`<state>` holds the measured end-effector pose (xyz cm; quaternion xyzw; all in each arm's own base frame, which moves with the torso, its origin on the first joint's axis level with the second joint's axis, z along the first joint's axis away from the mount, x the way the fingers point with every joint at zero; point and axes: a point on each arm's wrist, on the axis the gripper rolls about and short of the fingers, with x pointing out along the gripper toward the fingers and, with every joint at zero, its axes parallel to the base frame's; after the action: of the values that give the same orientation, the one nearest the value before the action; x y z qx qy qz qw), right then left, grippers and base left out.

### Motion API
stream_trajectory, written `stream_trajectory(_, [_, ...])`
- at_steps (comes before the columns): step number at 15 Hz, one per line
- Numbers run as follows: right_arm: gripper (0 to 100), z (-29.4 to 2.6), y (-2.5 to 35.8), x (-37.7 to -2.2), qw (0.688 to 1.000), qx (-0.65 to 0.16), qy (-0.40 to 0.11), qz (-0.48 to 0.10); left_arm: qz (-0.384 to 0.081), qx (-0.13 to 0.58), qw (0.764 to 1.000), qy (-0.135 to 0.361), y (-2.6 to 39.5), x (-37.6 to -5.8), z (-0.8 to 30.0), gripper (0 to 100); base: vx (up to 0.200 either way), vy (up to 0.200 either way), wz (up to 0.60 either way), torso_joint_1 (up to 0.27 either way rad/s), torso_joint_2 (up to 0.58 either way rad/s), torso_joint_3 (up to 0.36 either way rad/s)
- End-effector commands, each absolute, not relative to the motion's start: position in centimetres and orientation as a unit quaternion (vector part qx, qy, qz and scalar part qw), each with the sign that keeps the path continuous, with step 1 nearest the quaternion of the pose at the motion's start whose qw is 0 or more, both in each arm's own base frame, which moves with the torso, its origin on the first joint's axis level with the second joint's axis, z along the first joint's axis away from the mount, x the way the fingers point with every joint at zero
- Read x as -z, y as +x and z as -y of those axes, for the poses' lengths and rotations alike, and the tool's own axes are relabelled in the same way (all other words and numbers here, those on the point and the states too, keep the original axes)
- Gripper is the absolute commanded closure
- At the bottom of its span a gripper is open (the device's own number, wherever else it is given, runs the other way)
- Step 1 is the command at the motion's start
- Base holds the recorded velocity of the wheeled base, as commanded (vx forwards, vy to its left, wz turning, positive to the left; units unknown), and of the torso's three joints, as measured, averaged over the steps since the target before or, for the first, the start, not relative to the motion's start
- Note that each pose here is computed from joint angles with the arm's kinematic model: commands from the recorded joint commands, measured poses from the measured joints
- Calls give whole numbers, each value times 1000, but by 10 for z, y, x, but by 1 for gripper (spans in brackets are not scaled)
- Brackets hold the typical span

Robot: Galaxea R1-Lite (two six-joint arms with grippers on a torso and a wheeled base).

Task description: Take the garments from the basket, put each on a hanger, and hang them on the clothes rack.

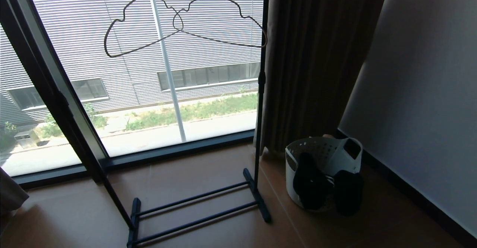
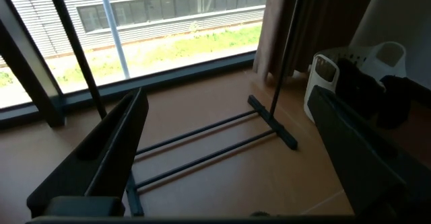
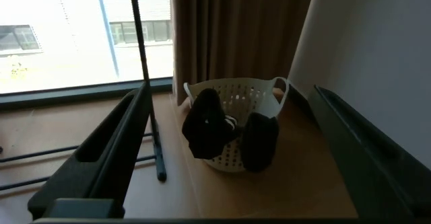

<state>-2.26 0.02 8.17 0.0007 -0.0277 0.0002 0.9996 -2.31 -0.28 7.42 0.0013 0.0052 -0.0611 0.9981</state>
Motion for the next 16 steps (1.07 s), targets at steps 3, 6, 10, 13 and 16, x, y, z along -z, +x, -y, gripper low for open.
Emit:
stream_trajectory(3, [0,0,-23,-82,1000,0,1,28,-6,61,998,1,-23,-74,3,0,0,-200,0,2,4,1])
stream_trajectory(6, [0,0,-23,-82,1000,0,1,28,-6,61,998,1,-23,-74,3,0,0,-200,0,6,2,4])
stream_trajectory(10, [0,0,-23,-82,1000,0,1,28,-6,61,998,1,-23,-74,3,0,150,-50,0,-1,4,1])
stream_trajectory(13, [0,0,-23,-82,1000,0,1,28,-6,61,998,1,-23,-74,3,0,200,0,0,4,5,4])
stream_trajectory(16, [0,0,-23,-82,1000,0,1,28,-6,61,998,1,-23,-74,3,0,200,0,0,2,-1,1])
